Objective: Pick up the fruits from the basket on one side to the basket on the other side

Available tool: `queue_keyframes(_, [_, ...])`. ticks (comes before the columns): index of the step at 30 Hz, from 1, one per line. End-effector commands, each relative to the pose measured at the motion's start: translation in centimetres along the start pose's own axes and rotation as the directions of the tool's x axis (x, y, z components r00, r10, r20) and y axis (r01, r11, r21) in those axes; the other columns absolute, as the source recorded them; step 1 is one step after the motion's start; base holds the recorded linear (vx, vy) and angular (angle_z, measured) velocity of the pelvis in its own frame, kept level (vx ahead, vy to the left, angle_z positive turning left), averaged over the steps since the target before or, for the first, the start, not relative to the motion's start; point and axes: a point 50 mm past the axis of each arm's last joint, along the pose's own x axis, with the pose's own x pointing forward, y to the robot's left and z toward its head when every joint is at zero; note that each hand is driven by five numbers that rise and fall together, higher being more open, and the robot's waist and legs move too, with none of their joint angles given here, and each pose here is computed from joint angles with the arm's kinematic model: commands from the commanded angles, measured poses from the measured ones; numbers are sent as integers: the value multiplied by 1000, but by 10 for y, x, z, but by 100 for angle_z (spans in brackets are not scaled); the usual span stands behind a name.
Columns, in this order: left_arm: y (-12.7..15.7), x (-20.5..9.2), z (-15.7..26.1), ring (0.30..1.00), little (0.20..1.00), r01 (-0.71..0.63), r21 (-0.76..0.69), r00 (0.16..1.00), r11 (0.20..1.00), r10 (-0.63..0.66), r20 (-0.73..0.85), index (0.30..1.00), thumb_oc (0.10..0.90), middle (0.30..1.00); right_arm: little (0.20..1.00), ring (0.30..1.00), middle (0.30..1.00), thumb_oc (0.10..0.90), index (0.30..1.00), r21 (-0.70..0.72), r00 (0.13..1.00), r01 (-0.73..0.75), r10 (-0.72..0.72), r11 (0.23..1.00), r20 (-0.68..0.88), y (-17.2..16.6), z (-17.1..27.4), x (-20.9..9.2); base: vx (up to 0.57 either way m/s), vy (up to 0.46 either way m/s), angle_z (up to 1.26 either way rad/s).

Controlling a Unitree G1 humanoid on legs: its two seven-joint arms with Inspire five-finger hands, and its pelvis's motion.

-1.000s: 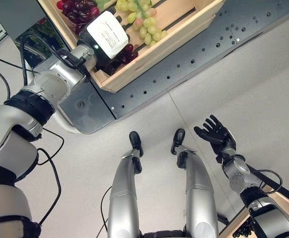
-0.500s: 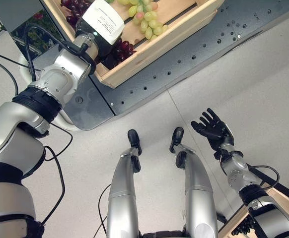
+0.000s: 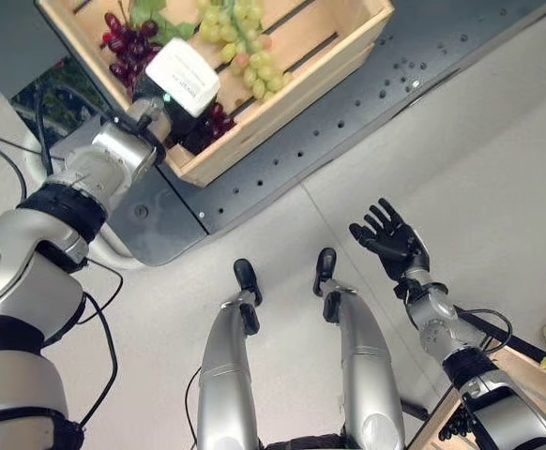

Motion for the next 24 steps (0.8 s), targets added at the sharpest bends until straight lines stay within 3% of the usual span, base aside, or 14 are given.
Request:
queue_keyframes(1, [5,-17,-35,300,300,-216,-283,962,935,154,-224,300,400,300,900,900,900,800,900,25,992,-14,11,1000,127,-12,20,-14,0,0,0])
queue_keyframes(2, [6,-19,-38,300,300,-271,-361,944,892,174,-279,300,400,300,900,900,900,800,900,28,992,-14,10,1000,125,-12,19,-15,0,0,0])
queue_keyframes(5, [2,-28,-44,300,300,-460,-593,868,661,194,-457,300,400,300,900,900,900,800,900,51,993,-5,-1,999,122,-11,12,-20,-5,-16,-3])
queue_keyframes(6, [2,-28,-44,300,300,-460,-593,868,661,194,-457,300,400,300,900,900,900,800,900,51,993,-5,-1,999,122,-11,12,-20,4,-13,-4])
queue_keyframes(7, [-6,-35,-40,300,300,-551,-681,821,482,168,-546,300,400,300,900,900,900,800,900,64,993,-7,-1,998,119,-8,6,-24,0,0,0])
queue_keyframes(8, [-9,-37,-37,300,300,-565,-696,813,443,153,-562,300,400,300,900,900,900,800,900,67,993,-7,-1,998,117,-7,4,-25,0,0,0])
queue_keyframes(11, [-21,-45,-22,300,300,-663,-733,746,152,60,-663,300,400,300,900,900,900,800,900,78,994,-15,7,997,107,3,-9,-29,13,-3,-2])
queue_keyframes(15, [-23,-46,-13,300,300,-693,-719,721,51,27,-692,300,400,300,900,900,900,800,900,84,995,-20,11,996,98,8,-13,-30,5,-3,-1])
queue_keyframes(24, [-25,-49,0,300,300,-710,-636,687,-302,-98,-720,300,400,300,900,900,900,800,900,18,994,-85,83,996,74,15,-24,-37,20,-17,0])
